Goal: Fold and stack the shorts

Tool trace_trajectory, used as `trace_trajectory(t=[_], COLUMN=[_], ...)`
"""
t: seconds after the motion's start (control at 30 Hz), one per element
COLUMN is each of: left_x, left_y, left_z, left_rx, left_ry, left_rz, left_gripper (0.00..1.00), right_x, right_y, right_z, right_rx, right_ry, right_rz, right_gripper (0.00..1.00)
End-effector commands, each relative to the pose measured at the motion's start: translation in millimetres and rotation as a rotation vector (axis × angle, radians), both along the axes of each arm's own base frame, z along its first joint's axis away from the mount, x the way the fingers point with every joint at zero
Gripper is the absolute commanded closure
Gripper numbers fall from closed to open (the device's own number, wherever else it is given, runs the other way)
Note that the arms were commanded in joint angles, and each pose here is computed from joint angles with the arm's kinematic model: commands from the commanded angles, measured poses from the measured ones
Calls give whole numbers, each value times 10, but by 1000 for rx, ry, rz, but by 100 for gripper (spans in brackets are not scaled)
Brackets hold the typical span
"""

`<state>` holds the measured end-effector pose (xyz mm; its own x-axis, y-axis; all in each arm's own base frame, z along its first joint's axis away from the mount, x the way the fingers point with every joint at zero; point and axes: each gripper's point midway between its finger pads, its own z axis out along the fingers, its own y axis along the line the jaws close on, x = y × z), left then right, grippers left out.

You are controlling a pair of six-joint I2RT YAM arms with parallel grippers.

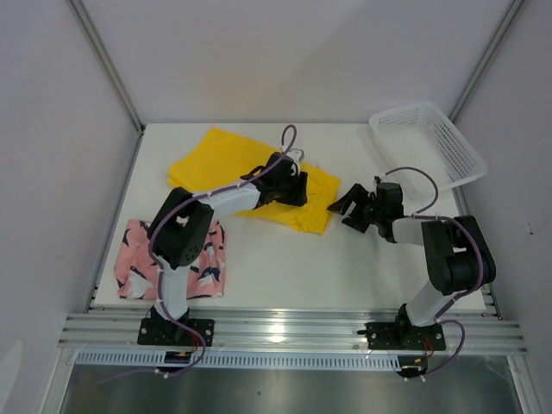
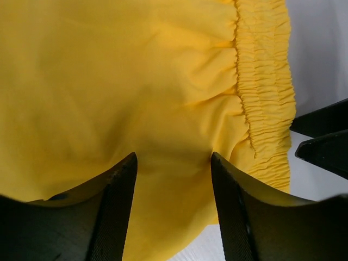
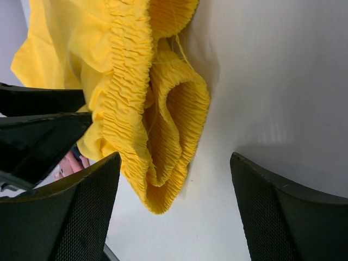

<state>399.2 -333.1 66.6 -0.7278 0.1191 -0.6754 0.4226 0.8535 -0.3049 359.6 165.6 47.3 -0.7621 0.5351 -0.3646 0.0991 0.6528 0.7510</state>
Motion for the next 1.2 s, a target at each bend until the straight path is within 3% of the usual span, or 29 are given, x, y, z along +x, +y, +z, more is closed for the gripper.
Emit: trace_trajectory(t=[0.0,0.23,0.43,0.57,0.87,1.17], left_x=[41,-85,-152,-154,-145,-158], left_y=[-53,36,112,109,121,121], left_z=[-4,-340,-315,-333,-237,3], left_rx=[54,145,121,135,124,103], left_ry=[-45,-5,-27,-19,-42,-71], left_rz=[-22,-9,17,4,10,14], left_gripper=[41,55,54,55,53,47], right_x=[34,130,243,308,352,437], right_y=[82,36,-90,-59,97,123], right_z=[-15,-178,-75,83,353,364], right_rx=[38,14,1,97,227,291], right_ry=[-11,24,-22,-46,-95,-91], right_rz=[22,-31,-84,-71,-28,-42], right_gripper=[16,16,26,29,20,22])
